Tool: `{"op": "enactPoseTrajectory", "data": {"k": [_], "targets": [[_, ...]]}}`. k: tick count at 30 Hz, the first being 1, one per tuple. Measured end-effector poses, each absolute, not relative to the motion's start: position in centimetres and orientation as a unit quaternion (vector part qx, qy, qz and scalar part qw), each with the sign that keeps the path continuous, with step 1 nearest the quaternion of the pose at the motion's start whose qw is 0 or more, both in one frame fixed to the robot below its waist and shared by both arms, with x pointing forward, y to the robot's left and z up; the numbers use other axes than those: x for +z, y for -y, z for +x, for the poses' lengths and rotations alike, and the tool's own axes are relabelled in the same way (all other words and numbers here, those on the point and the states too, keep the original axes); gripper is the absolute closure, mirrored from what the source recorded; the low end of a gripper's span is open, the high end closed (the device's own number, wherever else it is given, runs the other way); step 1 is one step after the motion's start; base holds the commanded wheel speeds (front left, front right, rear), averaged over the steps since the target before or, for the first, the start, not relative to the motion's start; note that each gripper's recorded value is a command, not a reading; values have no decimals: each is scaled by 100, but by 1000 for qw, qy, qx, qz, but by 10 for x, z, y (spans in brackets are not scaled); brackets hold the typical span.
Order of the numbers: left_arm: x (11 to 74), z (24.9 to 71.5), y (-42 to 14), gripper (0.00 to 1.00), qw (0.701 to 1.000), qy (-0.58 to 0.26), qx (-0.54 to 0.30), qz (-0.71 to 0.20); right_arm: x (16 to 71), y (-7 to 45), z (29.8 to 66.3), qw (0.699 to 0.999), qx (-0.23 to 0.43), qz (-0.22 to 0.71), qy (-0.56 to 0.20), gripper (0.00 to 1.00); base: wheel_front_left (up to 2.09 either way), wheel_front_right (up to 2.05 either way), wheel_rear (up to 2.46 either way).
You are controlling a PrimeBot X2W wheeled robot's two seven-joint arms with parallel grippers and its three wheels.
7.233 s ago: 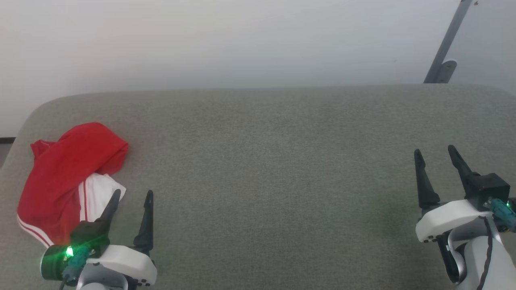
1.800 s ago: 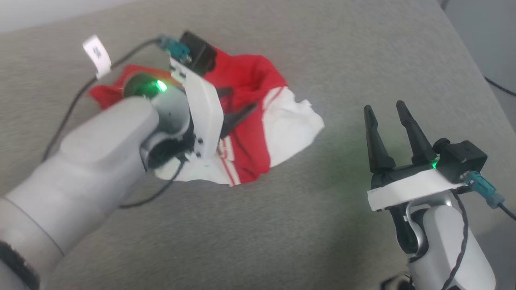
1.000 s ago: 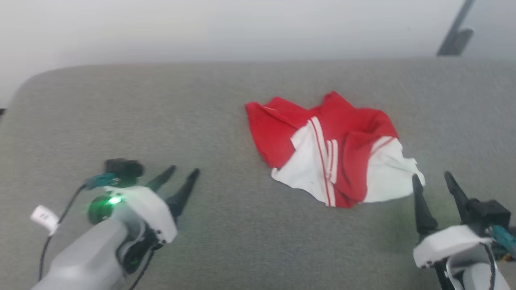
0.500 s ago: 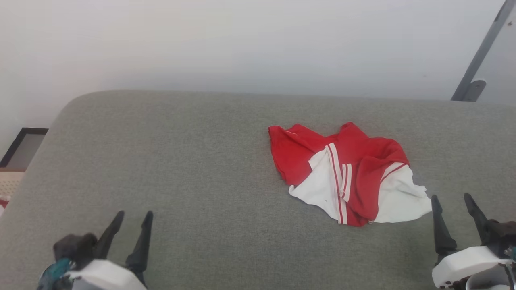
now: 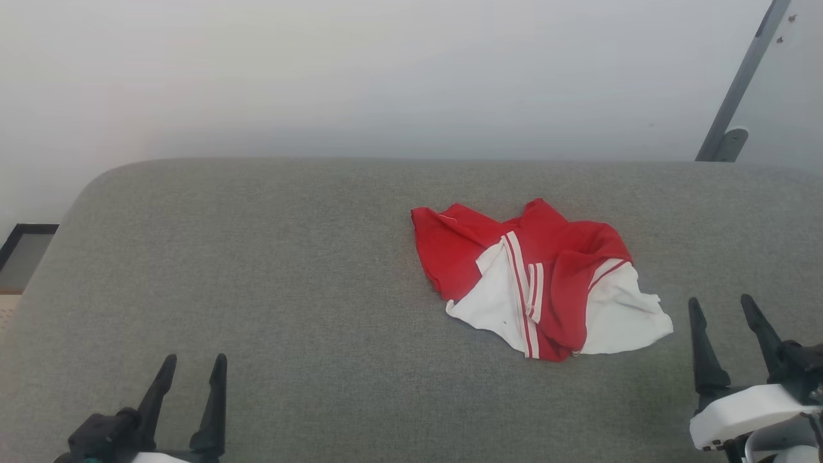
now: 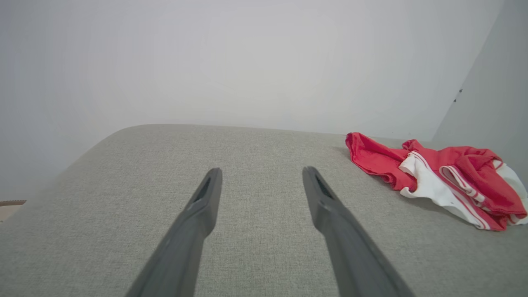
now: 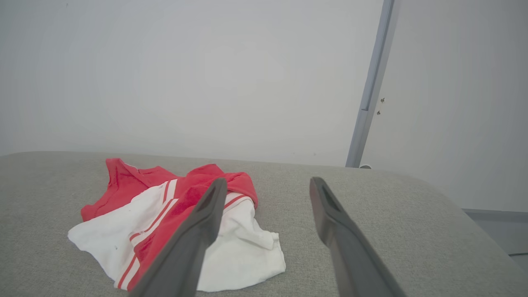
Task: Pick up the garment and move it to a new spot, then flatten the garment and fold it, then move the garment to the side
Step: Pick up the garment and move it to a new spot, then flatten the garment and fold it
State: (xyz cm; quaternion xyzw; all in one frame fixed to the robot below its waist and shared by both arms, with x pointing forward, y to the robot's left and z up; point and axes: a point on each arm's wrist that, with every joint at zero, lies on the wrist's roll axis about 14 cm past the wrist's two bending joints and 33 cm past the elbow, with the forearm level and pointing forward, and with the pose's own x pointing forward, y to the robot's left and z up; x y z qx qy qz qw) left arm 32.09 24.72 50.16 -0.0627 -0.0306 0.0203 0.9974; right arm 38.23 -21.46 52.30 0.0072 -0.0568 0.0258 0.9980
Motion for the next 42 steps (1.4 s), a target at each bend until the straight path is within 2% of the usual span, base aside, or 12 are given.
{"op": "enactPoseTrajectory", "data": {"k": [11,14,18,24,31,36,40,41,42], "targets": [[495,320,-242,0,998,23,19,-60,516,210,384,998,34,6,44,0,0,0,0],[492,322,-239,0,998,17,18,-65,502,208,389,999,45,-6,-1,0,0,0,0],[483,326,-233,0,997,3,14,-72,474,210,403,991,68,-46,-109,0,0,0,0],[477,351,-224,0,997,-7,5,-82,453,217,435,961,96,-80,-246,0,0,0,0],[456,376,-217,0,995,-35,2,-98,409,220,450,894,117,-88,-423,0,0,0,0],[444,385,-217,0,993,-51,7,-102,383,215,450,851,136,-95,-498,0,0,0,0],[438,387,-221,0,993,-59,13,-101,377,212,452,838,148,-105,-515,1,0,0,0],[435,387,-222,0,993,-62,14,-102,377,211,453,838,150,-108,-514,31,0,0,0],[434,388,-222,0,993,-65,13,-101,377,211,454,838,152,-108,-512,69,0,0,0]]}}
